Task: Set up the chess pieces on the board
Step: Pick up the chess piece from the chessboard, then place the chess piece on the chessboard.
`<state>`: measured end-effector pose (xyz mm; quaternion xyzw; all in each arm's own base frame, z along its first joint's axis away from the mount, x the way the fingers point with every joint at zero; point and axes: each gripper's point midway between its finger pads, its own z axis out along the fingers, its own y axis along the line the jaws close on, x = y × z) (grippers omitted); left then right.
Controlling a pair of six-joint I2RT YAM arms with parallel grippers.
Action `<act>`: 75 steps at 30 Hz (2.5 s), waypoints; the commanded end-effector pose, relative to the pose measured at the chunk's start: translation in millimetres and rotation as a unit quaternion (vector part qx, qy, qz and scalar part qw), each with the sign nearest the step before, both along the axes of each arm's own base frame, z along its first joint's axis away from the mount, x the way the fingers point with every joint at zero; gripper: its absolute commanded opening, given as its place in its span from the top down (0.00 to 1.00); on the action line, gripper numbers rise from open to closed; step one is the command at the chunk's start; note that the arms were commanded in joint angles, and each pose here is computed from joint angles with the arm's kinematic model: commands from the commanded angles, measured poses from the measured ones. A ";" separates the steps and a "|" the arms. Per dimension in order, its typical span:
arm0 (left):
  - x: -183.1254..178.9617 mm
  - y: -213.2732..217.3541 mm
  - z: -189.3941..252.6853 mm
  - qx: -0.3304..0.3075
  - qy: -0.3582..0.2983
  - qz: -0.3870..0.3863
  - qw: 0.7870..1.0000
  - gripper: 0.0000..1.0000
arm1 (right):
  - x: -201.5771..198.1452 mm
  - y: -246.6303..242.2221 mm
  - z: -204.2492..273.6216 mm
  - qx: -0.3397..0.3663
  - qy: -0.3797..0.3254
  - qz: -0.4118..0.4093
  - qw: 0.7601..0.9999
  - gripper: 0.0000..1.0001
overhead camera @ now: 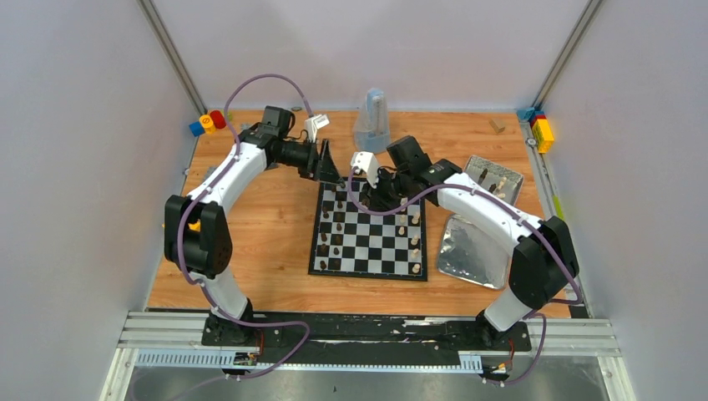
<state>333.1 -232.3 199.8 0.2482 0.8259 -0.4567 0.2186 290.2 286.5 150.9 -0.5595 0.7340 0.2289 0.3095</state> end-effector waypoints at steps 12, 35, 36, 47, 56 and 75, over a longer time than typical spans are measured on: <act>-34.4 -56.8 16.7 -0.108 0.128 -0.089 0.982 0.39 | 19.1 22.6 66.8 0.096 -0.056 -0.020 0.994 1.00; -32.2 -69.5 8.2 -0.114 0.150 -0.100 0.977 0.66 | 16.5 23.2 66.6 0.101 -0.052 -0.020 0.993 1.00; -32.7 -70.0 8.4 -0.115 0.150 -0.101 0.977 0.68 | 16.9 23.2 67.2 0.101 -0.052 -0.020 0.993 1.00; -38.5 -68.6 17.6 -0.124 0.125 -0.115 0.978 0.98 | 22.4 17.8 74.7 0.111 -0.050 -0.044 0.992 0.75; -37.0 -65.9 46.5 -0.160 0.007 -0.132 0.978 1.00 | 22.0 -10.9 132.1 0.232 0.032 -0.053 0.971 0.37; -35.5 -74.1 89.8 -0.295 -0.089 -0.110 0.945 1.00 | 7.6 -12.4 124.4 0.326 0.251 -0.006 0.911 0.40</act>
